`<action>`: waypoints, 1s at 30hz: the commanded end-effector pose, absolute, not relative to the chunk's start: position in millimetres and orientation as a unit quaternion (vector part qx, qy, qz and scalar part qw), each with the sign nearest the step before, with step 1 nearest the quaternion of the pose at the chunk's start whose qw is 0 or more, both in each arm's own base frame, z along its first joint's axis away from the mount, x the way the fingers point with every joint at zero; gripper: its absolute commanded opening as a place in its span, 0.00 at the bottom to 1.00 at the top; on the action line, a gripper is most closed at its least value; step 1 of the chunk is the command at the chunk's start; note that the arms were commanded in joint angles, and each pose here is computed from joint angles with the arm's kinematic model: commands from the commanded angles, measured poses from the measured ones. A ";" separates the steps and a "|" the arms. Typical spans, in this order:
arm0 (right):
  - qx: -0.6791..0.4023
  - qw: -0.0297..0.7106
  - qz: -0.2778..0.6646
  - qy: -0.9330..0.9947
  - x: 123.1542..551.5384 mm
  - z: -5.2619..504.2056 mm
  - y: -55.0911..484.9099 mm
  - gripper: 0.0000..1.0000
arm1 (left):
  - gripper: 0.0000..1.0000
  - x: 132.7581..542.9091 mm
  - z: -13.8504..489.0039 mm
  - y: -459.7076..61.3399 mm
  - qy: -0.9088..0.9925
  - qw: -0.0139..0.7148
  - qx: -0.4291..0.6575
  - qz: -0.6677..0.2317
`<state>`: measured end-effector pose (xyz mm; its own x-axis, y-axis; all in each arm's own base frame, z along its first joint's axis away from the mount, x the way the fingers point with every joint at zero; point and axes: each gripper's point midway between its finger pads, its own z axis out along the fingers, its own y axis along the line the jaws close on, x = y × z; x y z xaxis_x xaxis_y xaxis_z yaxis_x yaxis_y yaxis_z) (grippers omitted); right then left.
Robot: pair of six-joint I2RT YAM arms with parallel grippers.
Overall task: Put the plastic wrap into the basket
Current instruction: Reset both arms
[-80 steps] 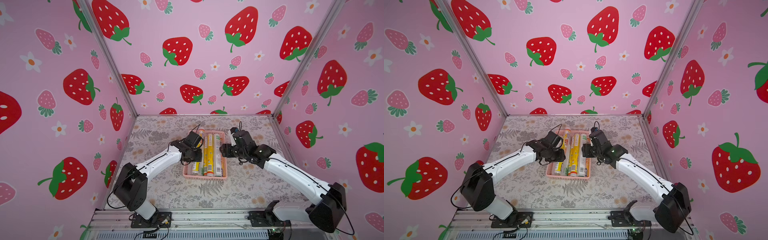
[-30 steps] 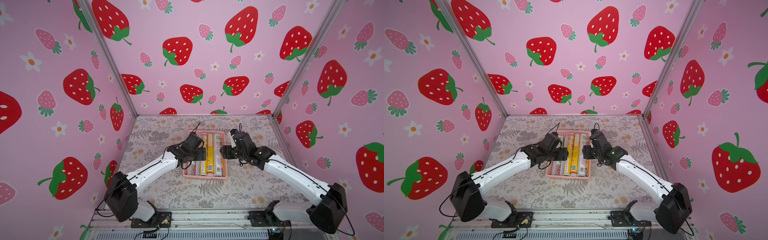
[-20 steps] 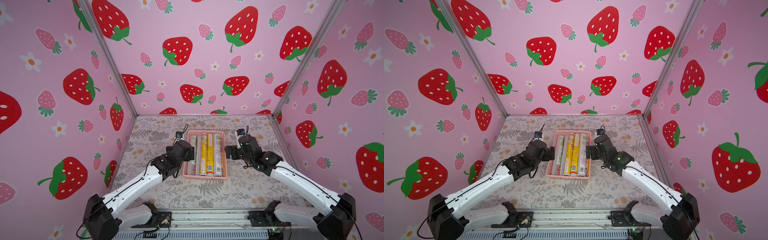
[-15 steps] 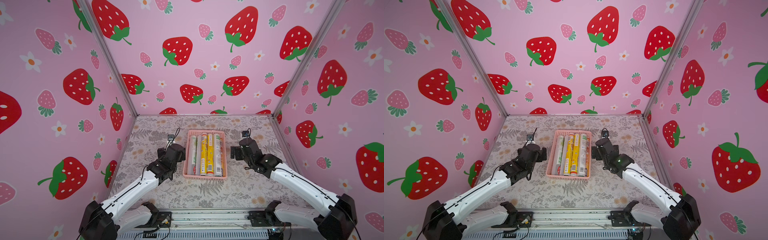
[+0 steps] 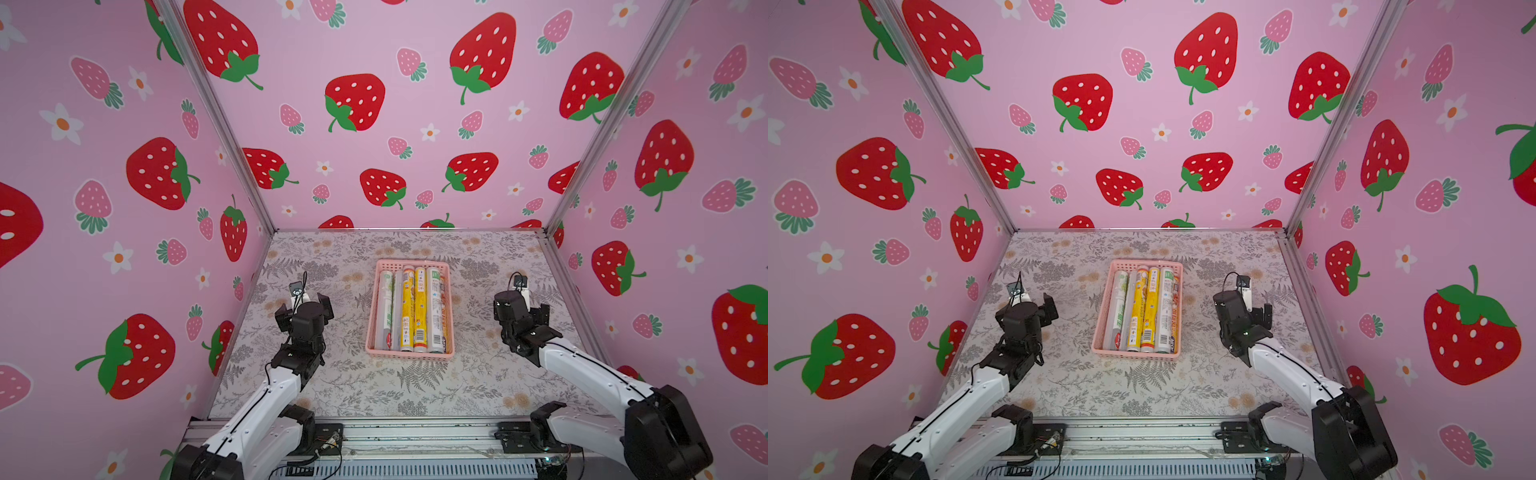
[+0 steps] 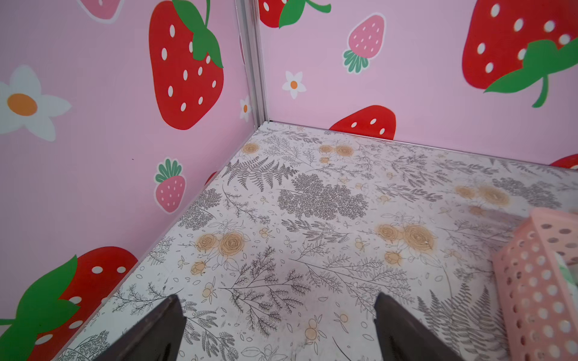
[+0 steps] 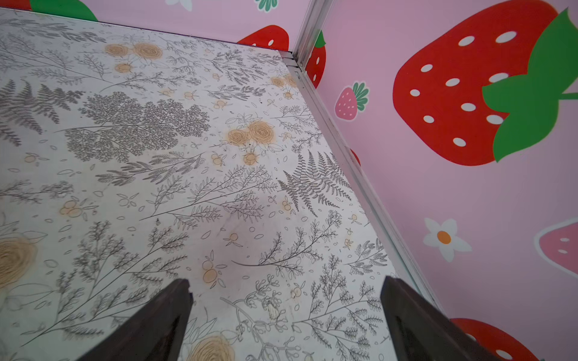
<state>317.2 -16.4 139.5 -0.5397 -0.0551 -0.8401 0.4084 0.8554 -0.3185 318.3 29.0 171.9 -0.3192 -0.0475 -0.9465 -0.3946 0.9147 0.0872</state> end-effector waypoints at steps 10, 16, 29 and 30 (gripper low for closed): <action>0.137 0.526 -0.221 0.810 365.7 128.0 -49.5 1.00 | 1.00 352.0 123.9 47.8 0.802 0.565 -0.135 0.142; 0.164 0.561 -0.191 0.789 367.0 122.5 -62.8 1.00 | 1.00 369.8 121.0 43.2 0.793 0.583 -0.126 0.123; 0.147 0.584 -0.094 0.793 385.8 104.8 -49.0 1.00 | 1.00 396.2 90.1 30.8 0.824 0.551 -0.090 0.094; 0.131 0.569 -0.087 0.807 389.6 98.2 -43.3 1.00 | 1.00 396.0 89.8 30.7 0.825 0.551 -0.089 0.091</action>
<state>372.7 -51.7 90.3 -0.3515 0.0980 -0.9310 0.3588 0.9327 -0.0373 384.7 34.2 78.3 -0.4034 -0.0469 -0.9138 -0.2773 0.9580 0.0733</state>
